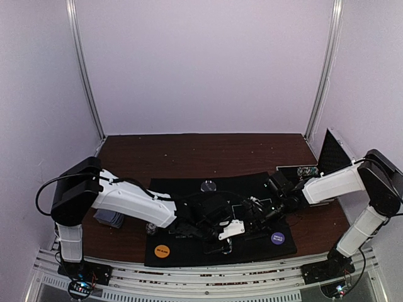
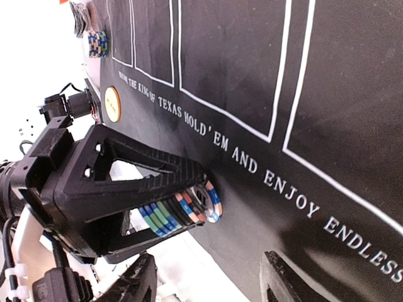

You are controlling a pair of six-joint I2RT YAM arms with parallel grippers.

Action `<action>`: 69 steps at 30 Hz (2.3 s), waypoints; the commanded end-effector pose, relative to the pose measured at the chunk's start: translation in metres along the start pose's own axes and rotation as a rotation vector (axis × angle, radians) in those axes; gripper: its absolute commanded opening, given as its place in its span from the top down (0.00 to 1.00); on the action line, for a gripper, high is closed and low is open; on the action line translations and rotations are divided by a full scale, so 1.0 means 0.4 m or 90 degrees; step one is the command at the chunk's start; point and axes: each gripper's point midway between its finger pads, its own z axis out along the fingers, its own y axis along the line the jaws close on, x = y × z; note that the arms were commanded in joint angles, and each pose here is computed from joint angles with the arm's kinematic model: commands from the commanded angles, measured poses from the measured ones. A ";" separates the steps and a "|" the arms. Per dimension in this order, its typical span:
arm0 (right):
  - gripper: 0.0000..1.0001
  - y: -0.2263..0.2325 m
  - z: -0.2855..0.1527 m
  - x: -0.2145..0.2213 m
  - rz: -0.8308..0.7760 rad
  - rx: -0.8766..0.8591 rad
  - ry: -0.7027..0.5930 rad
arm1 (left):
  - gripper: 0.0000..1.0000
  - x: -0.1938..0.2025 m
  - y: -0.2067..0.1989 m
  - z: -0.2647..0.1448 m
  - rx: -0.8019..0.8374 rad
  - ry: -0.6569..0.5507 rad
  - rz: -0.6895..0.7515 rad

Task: Distribute texas hold em gaming equipment
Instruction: Place the poker chips pile at the small blind area.

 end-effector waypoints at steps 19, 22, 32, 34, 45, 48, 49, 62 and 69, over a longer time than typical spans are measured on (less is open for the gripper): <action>0.42 0.029 -0.101 -0.038 -0.052 0.113 -0.056 | 1.00 0.008 -0.051 -0.054 0.059 0.065 -0.015; 0.42 0.032 -0.105 -0.039 -0.056 0.117 -0.058 | 1.00 -0.003 -0.046 -0.065 0.050 0.063 -0.014; 0.42 0.028 -0.108 -0.039 -0.059 0.126 -0.058 | 1.00 -0.011 -0.047 -0.070 0.051 0.064 -0.017; 0.42 0.027 -0.108 -0.037 -0.060 0.129 -0.055 | 1.00 -0.032 -0.046 -0.087 0.048 0.050 -0.016; 0.41 0.025 -0.108 -0.040 -0.061 0.132 -0.055 | 1.00 -0.030 -0.055 -0.091 0.052 0.049 -0.010; 0.41 0.024 -0.107 -0.039 -0.061 0.133 -0.053 | 1.00 -0.008 -0.057 -0.072 0.054 0.066 -0.011; 0.41 0.024 -0.108 -0.039 -0.062 0.133 -0.053 | 1.00 -0.003 -0.058 -0.065 0.056 0.071 -0.012; 0.41 0.020 -0.109 -0.042 -0.063 0.143 -0.051 | 1.00 0.037 -0.060 -0.012 0.057 0.105 -0.011; 0.41 0.022 -0.111 -0.046 -0.068 0.146 -0.052 | 0.71 0.027 -0.065 -0.022 0.064 0.097 -0.002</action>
